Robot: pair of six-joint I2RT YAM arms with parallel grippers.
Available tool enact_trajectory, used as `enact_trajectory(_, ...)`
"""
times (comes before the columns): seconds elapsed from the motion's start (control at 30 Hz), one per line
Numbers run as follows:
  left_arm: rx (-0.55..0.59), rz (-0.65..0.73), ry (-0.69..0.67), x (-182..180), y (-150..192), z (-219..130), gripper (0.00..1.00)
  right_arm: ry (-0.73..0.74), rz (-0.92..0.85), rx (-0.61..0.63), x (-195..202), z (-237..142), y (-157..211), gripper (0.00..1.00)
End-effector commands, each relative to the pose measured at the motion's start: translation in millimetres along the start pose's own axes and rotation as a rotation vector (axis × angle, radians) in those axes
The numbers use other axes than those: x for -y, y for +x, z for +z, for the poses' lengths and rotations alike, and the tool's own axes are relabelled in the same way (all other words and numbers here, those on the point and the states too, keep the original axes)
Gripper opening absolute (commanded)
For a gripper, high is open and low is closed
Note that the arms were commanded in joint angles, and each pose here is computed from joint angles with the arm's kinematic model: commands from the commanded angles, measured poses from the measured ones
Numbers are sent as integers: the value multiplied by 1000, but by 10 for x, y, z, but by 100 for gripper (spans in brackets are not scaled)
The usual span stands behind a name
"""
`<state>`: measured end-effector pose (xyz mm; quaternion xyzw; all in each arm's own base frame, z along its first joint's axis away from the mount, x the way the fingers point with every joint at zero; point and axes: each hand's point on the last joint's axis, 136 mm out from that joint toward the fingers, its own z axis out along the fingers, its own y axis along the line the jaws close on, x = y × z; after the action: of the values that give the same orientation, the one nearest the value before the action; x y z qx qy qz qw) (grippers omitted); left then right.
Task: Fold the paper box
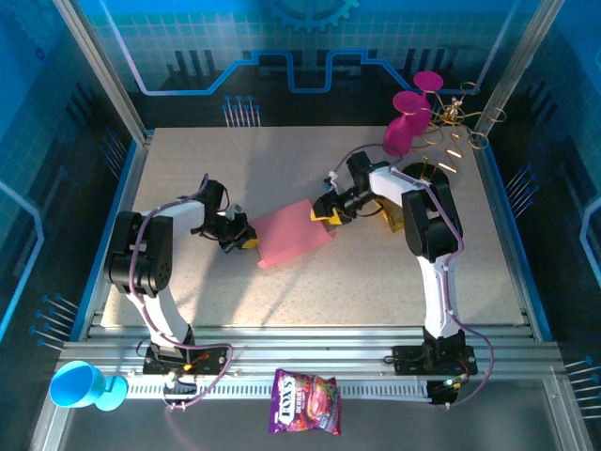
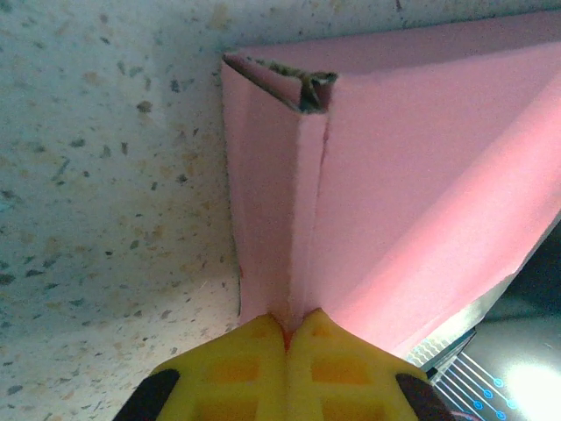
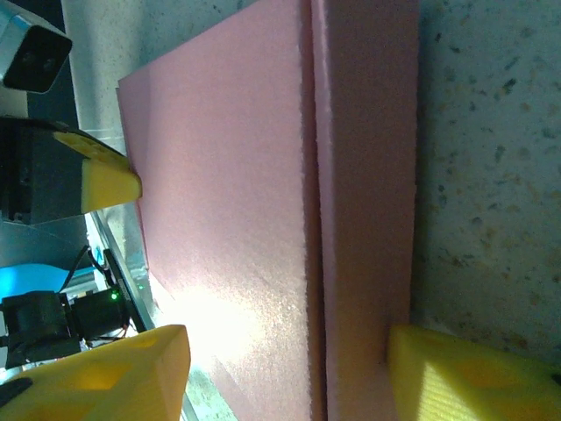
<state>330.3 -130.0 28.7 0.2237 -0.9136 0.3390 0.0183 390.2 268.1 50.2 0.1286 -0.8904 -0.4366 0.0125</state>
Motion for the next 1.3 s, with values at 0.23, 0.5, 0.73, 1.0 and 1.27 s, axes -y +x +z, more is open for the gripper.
enact_trajectory(0.23, -103, -196, -313, -888, 459, 165, 0, 6, -30, 82, -95, -290, -76, 71)
enact_trajectory(0.5, -99, -230, -313, -922, 471, 196, 0, 9, -25, -14, 11, 59, 14, 71)
enact_trajectory(0.73, -105, -231, -327, -930, 478, 203, 0, -29, -23, -31, -13, 82, 46, 71)
enact_trajectory(1.0, -106, -234, -329, -935, 479, 217, 0, -148, -16, -59, -225, 154, 89, 61)
enact_trajectory(1.27, -106, -234, -326, -937, 474, 228, 0, -184, -11, -55, -356, 165, 65, 49)
